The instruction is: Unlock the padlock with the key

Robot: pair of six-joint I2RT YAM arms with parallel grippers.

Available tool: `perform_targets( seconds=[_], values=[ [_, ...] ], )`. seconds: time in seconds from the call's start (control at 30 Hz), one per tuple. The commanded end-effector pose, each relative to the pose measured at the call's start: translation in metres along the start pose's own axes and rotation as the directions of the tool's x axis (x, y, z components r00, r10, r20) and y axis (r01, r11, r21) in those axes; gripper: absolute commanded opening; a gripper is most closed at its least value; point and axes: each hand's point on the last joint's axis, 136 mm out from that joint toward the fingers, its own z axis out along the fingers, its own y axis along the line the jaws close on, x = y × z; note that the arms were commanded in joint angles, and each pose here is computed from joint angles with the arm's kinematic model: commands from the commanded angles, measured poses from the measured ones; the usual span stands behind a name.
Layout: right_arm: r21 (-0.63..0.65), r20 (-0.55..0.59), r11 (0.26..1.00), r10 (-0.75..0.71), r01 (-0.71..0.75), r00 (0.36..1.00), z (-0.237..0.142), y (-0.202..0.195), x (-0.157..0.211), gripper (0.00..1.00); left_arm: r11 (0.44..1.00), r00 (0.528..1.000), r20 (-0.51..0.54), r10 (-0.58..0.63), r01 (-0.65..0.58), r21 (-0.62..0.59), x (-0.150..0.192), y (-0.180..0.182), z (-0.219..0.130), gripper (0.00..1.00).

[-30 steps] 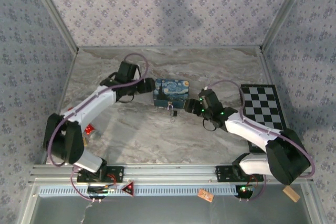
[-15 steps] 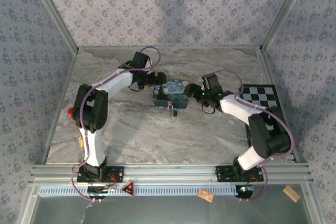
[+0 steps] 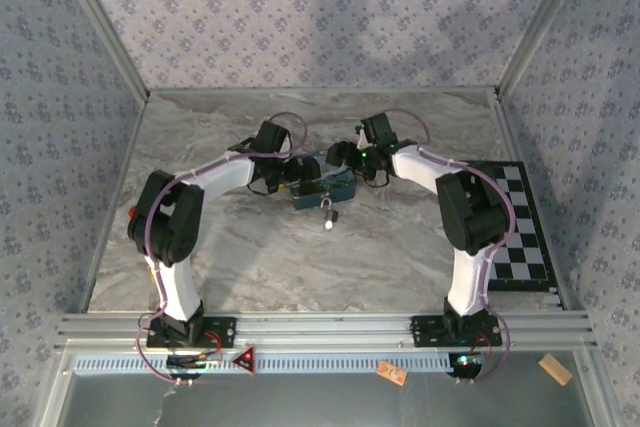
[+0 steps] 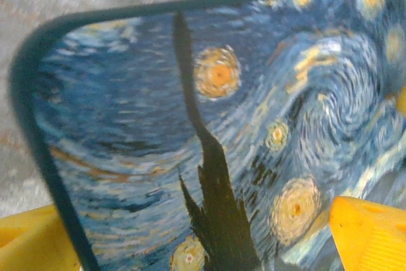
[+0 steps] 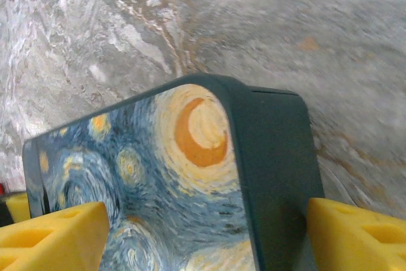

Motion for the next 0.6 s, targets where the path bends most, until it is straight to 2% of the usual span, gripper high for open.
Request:
perform_targets(
  seconds=[0.0, 0.13, 0.37, 0.47, 0.57],
  values=[
    [-0.061, -0.089, 0.995, -0.085, 0.080, 0.992, 0.011, 0.024, 0.009, 0.82, 0.998, 0.999, 0.036, -0.004, 0.001, 0.065, 0.009, -0.024, -0.013, 0.96],
    [-0.021, -0.035, 0.995, -0.094, 0.093, 0.995, 0.002, 0.018, -0.005, 0.83, 1.000, 0.998, 0.061, -0.021, 0.020, 0.013, 0.014, -0.008, -0.018, 0.97],
    [-0.048, 0.171, 0.992, -0.105, 0.114, 0.980, -0.064, 0.010, -0.031, 0.83, 0.998, 0.995, 0.077, -0.062, 0.064, -0.027, 0.011, 0.015, -0.019, 0.97],
    [-0.088, 0.192, 0.984, -0.134, 0.153, 0.972, -0.081, 0.010, -0.014, 0.82, 0.997, 0.994, 0.090, -0.066, 0.068, -0.022, 0.007, 0.015, -0.021, 0.97],
    [-0.148, 0.159, 0.973, -0.152, 0.176, 0.975, -0.082, 0.010, 0.019, 0.80, 0.998, 0.993, 0.097, -0.063, 0.065, -0.017, 0.005, 0.013, -0.023, 0.97]
  ],
)
